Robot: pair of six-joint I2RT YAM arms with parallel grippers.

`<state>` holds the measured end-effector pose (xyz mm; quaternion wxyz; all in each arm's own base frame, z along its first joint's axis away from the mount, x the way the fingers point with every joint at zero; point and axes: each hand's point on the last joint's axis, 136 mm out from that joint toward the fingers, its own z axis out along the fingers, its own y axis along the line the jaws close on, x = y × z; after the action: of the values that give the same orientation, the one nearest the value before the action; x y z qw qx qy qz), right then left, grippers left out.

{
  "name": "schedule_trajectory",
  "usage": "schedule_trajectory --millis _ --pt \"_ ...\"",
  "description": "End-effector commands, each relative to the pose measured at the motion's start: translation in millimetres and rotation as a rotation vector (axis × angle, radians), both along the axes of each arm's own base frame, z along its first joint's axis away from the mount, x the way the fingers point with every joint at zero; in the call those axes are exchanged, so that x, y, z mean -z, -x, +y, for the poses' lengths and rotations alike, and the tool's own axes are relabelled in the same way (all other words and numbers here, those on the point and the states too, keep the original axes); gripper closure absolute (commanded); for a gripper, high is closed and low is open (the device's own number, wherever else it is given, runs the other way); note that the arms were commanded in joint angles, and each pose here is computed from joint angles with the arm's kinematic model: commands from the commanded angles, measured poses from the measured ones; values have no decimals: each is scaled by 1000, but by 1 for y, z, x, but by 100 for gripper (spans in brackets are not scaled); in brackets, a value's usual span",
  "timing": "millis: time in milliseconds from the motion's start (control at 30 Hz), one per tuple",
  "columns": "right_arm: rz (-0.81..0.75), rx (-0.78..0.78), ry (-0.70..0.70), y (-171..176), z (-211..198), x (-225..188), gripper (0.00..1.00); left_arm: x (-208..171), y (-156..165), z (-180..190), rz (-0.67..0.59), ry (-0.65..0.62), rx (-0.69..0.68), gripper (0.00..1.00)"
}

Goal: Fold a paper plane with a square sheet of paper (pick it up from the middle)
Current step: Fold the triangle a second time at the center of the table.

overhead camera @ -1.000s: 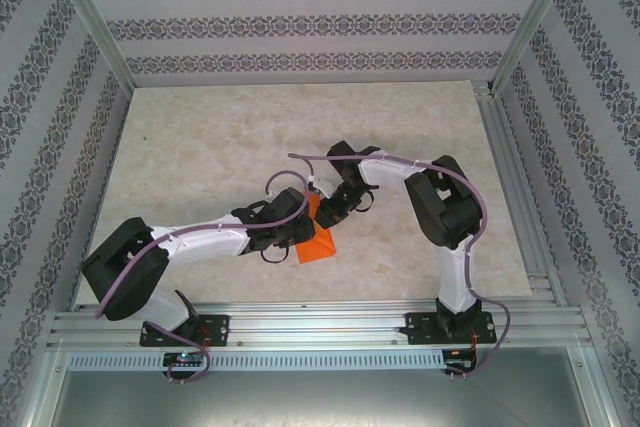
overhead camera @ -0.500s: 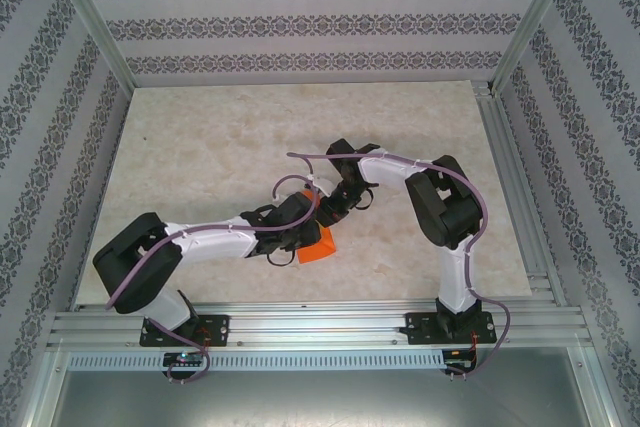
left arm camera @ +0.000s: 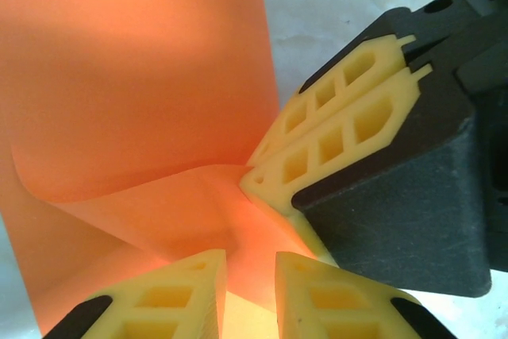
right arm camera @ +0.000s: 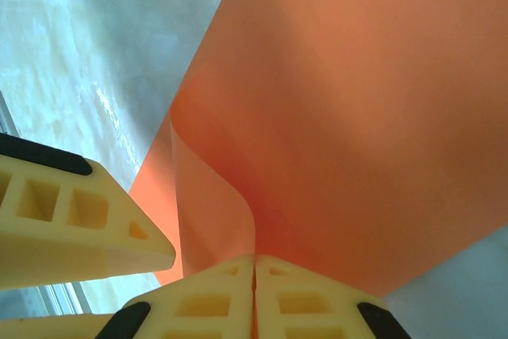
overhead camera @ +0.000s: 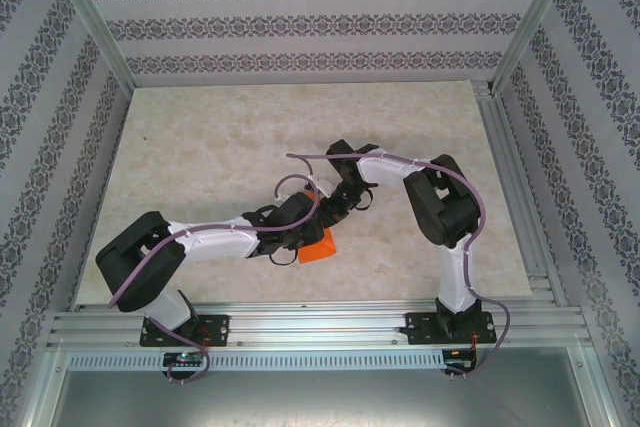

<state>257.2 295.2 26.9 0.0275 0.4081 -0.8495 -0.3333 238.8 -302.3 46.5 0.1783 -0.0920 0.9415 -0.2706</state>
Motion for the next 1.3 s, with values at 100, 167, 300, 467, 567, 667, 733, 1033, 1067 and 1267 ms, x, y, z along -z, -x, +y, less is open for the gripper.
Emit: schedule_trajectory --millis 100,167,300,467,567,667,733,1033,1067,1267 --pt "-17 -20 4 -4 3 2 92 4 1 -7 -18 24 1 75" --pt "-18 -17 6 -5 3 2 92 6 0 -7 -18 20 0 75" --pt "-17 -18 6 -4 3 2 92 12 0 -8 -10 16 2 76" --pt "-12 -16 11 -5 3 3 91 20 3 -5 3 7 -6 81" --pt "-12 -13 13 -5 2 4 91 24 4 -2 10 -1 -17 82" --pt "-9 -14 13 -5 3 4 91 26 4 -1 18 -7 -25 83" --pt "-11 -14 15 -6 3 5 91 27 4 -1 20 -8 -23 83" --pt "-17 6 14 -8 4 0 89 40 9 6 61 -51 -44 84" --pt "-19 16 14 -10 3 -3 89 41 9 7 64 -57 -44 84" --pt "-94 166 -20 -35 -7 -39 83 42 10 7 71 -68 -45 84"
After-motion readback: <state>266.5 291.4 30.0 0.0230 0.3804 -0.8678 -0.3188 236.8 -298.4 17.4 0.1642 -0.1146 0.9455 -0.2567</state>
